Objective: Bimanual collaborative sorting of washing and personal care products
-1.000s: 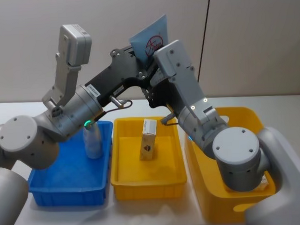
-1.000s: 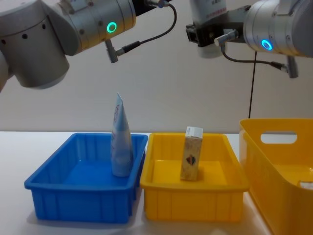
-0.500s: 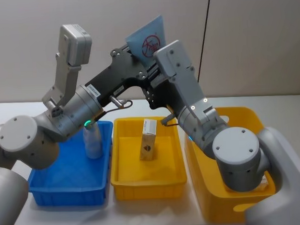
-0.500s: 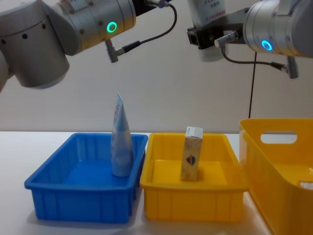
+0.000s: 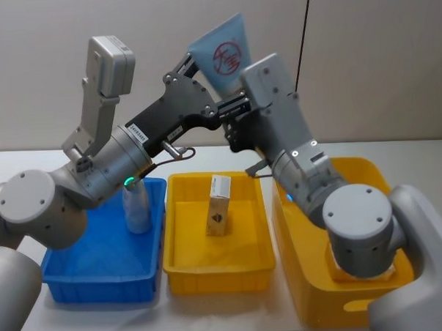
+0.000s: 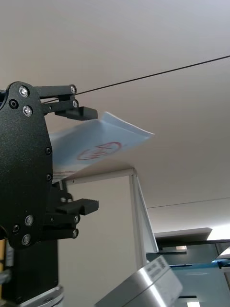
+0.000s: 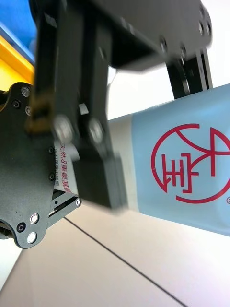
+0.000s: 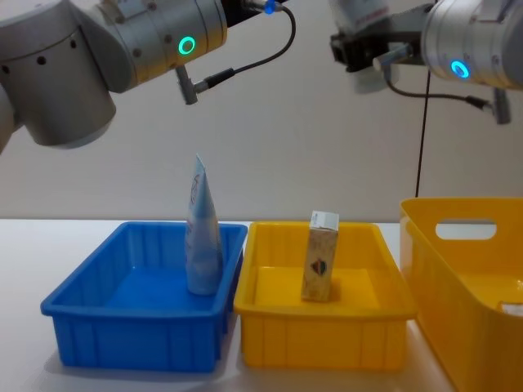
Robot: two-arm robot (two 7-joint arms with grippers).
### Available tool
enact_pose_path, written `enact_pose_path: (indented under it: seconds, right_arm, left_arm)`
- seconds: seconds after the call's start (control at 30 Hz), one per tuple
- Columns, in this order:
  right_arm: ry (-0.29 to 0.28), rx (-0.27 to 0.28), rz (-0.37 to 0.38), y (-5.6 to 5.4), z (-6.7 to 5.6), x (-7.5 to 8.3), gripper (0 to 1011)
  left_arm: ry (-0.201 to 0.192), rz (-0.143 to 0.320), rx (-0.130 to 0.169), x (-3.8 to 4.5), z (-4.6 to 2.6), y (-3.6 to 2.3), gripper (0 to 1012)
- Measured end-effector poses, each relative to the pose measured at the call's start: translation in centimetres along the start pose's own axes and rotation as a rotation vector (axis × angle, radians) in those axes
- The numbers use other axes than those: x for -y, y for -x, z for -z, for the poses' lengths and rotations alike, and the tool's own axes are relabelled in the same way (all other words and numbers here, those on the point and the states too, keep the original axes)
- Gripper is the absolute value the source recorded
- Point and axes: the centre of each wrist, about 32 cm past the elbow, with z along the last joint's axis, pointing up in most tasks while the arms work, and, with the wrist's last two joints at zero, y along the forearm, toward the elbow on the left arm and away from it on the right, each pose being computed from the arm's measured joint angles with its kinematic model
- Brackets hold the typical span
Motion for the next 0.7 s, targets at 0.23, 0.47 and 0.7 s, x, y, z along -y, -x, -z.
enact_pose_path:
  seconds: [0.23,0.47,0.7]
  right_arm:
    - [-0.036,-0.002,0.069,-2.0,0.2,-0.3,328]
    - [-0.051,-0.004,0.128,-3.8,0.1,-0.4,327]
    - [-0.020,-0.009,0.194,-5.8,0.1,-0.5,325]
  left_arm:
    - [0.000,0.000,0.000,-0.01,0.00,0.00,1002]
    - [0.000,0.000,0.000,0.00,0.00,0.00,1002]
    - [0.000,0.000,0.000,0.00,0.00,0.00,1002]
